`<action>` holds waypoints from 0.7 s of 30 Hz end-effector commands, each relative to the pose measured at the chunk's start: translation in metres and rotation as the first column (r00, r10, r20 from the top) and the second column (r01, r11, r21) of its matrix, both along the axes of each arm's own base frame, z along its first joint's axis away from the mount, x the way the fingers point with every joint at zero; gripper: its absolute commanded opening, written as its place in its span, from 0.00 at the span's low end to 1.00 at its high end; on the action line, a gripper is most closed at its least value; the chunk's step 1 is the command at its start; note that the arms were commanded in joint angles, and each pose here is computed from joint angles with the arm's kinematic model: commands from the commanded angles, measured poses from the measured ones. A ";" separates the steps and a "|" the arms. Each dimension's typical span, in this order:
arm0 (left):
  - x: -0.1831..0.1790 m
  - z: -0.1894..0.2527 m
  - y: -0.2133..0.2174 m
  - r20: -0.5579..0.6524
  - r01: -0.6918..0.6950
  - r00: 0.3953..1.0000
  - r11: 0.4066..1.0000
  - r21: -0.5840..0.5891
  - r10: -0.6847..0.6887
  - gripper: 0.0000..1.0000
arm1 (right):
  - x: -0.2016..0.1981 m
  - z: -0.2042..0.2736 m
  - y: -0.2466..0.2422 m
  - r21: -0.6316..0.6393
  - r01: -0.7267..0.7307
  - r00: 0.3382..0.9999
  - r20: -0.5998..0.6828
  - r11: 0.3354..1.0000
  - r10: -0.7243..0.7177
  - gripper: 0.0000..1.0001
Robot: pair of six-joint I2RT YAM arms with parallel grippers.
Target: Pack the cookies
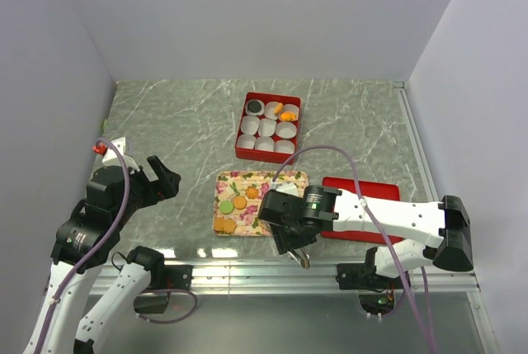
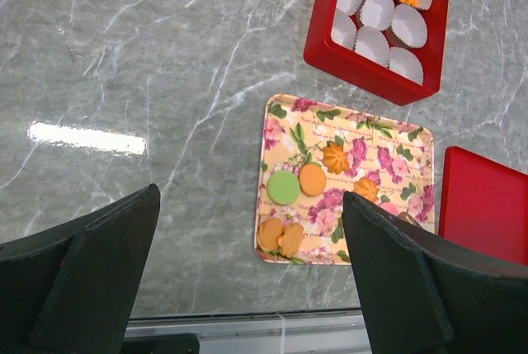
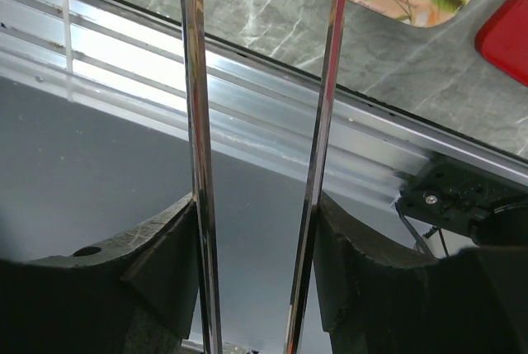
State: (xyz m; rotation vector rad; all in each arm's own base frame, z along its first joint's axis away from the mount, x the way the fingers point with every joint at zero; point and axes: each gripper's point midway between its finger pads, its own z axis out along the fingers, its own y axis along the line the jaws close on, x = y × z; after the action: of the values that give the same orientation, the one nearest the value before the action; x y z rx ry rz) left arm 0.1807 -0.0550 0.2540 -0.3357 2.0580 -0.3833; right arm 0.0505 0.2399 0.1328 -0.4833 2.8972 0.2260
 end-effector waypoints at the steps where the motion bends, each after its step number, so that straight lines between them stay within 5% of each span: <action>1: 0.001 0.006 -0.002 0.037 0.017 0.999 1.000 -0.004 -0.016 0.98 | 0.006 -0.002 0.009 0.005 0.014 0.999 0.033 1.000 -0.014 0.57; 21: 0.000 0.007 -0.002 0.046 0.019 0.999 1.000 -0.008 -0.019 0.99 | 0.020 -0.005 0.033 -0.050 -0.041 0.997 0.058 0.998 0.044 0.54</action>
State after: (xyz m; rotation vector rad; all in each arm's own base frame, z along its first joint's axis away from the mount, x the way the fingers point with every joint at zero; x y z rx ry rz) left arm 0.1788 -0.0548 0.2542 -0.3342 2.0505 -0.3893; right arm 0.0615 0.2626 0.1168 -0.5396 2.8962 0.1256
